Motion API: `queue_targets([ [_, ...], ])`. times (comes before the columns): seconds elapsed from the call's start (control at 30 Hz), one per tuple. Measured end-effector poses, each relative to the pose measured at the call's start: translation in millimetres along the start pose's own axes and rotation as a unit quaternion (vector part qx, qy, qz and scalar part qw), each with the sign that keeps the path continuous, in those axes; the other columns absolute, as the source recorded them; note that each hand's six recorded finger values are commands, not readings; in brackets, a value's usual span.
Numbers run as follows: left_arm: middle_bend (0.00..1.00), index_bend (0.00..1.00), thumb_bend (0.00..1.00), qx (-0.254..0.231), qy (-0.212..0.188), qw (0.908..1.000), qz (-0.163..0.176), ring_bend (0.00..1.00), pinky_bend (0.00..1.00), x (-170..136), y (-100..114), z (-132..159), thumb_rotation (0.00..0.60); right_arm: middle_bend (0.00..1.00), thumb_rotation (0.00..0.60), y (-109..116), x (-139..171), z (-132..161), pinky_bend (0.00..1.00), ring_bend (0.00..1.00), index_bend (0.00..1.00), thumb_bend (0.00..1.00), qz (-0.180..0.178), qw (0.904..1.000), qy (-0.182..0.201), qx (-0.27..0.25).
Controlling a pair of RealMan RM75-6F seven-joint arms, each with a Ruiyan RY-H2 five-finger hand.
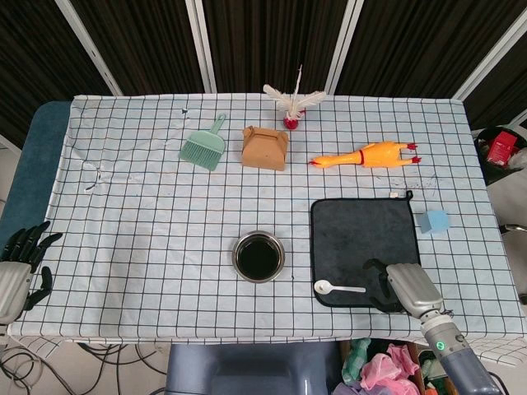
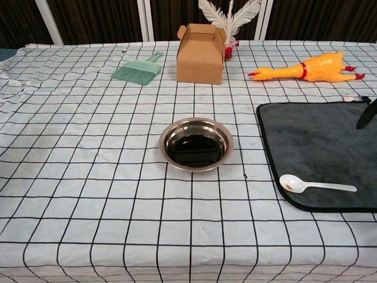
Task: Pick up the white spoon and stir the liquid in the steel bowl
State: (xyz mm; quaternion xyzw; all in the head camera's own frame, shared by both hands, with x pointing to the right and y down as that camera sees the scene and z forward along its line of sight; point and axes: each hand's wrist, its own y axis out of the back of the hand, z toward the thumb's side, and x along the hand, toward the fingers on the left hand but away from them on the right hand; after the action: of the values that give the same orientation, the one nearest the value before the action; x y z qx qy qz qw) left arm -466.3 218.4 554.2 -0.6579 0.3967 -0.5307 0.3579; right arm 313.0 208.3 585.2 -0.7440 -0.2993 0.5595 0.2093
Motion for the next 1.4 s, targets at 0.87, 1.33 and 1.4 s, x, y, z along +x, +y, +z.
queue_targets([
  [0.87,0.00,0.15,0.73,0.003,0.009,1.0000,0.001,0.00,0.00,0,1,-3,0.600,0.77,0.600,-83,-32,-6,0.95,0.91,0.44,0.30,-0.026,0.9972,-0.064,-0.030],
  [1.33,0.00,0.15,0.73,0.005,0.009,0.9999,-0.001,0.00,0.00,1,0,-3,0.600,0.77,0.600,-87,-36,-14,0.95,0.91,0.49,0.31,-0.034,0.9959,-0.078,-0.030],
  [1.4,0.00,0.15,0.73,0.006,0.009,0.9999,-0.001,0.00,0.00,1,0,-3,0.600,0.77,0.600,-89,-36,-15,0.95,0.91,0.49,0.31,-0.034,0.9957,-0.080,-0.032],
])
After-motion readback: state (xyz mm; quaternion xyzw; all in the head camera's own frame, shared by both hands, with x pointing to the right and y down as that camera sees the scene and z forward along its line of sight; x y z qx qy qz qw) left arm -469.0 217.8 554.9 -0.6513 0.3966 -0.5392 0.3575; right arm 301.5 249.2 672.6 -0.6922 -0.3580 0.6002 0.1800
